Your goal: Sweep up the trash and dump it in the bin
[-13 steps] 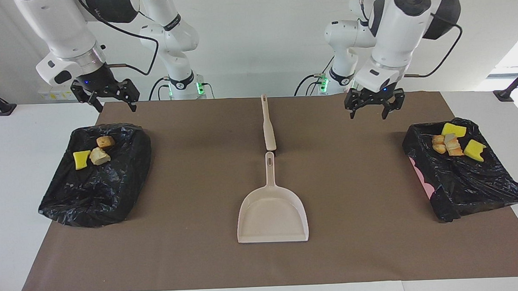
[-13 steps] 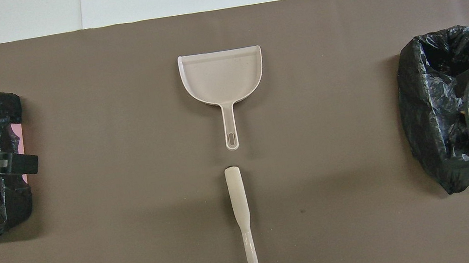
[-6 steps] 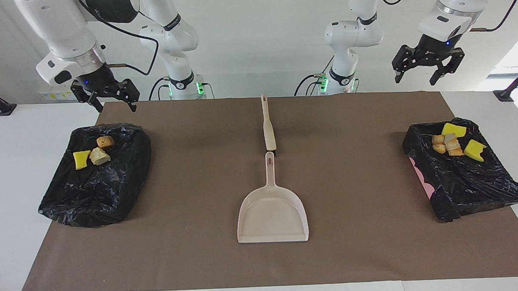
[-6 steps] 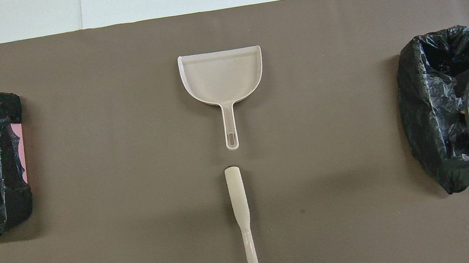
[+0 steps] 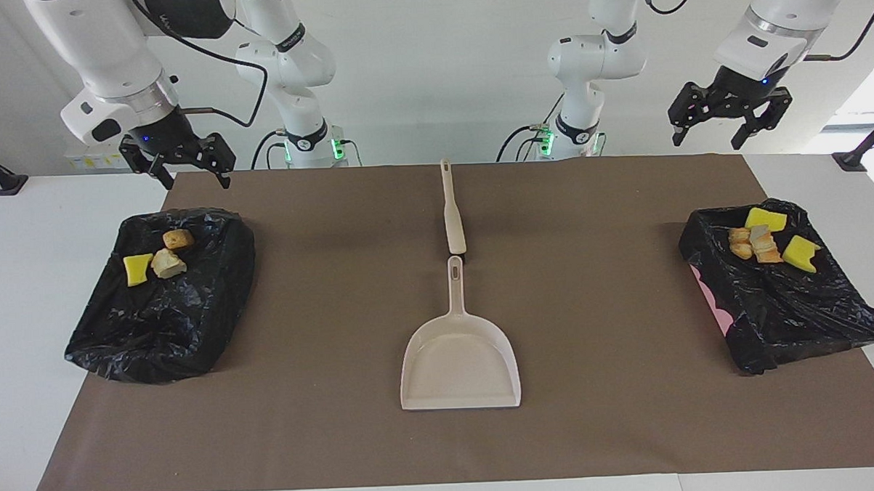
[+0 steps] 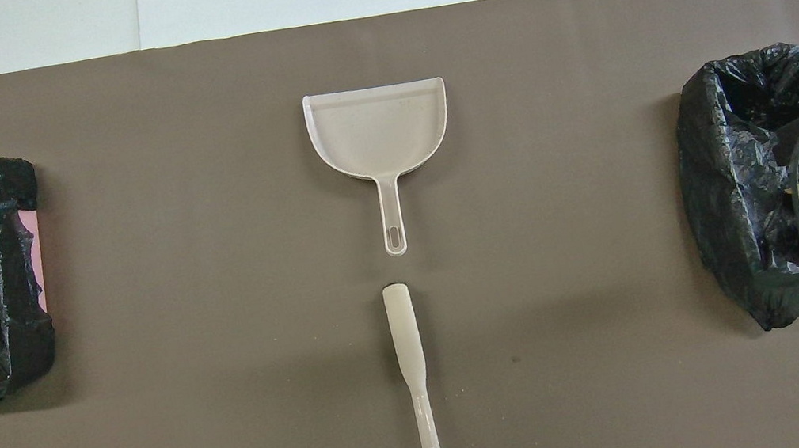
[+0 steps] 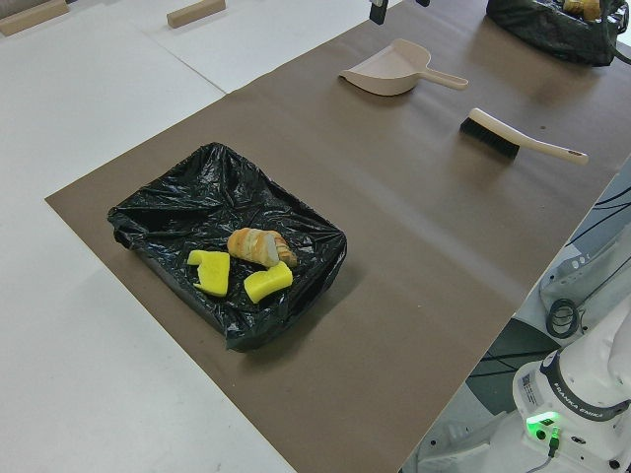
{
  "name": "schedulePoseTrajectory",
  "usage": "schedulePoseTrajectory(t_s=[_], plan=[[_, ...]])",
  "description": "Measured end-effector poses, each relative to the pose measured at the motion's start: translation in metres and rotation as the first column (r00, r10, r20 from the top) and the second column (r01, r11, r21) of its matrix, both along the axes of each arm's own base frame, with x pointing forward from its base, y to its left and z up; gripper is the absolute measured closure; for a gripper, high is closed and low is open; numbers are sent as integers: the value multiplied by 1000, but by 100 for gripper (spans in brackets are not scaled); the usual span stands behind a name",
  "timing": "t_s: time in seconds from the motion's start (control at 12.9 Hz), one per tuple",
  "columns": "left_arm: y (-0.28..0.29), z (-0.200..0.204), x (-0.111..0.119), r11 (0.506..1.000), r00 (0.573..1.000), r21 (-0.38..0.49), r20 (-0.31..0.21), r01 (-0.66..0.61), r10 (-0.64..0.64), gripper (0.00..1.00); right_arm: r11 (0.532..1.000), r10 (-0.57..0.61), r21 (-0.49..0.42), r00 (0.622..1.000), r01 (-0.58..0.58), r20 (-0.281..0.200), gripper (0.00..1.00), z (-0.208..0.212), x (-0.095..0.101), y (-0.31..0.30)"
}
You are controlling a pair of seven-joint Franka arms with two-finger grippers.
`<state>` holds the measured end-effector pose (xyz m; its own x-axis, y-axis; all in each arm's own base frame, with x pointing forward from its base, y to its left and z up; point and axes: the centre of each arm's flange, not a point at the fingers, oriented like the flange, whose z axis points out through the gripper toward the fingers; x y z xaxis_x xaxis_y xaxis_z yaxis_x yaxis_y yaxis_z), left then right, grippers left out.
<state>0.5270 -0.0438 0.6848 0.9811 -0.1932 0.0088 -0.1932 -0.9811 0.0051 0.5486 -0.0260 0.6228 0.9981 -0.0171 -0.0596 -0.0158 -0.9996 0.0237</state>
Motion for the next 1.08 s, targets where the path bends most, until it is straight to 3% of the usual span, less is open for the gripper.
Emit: schedulePoseTrajectory(t_s=[1.08], plan=[[5, -4, -2, 1000, 1000, 0, -20, -10, 10, 0, 1000, 0, 0, 1000, 0, 0, 0, 0, 0, 0]])
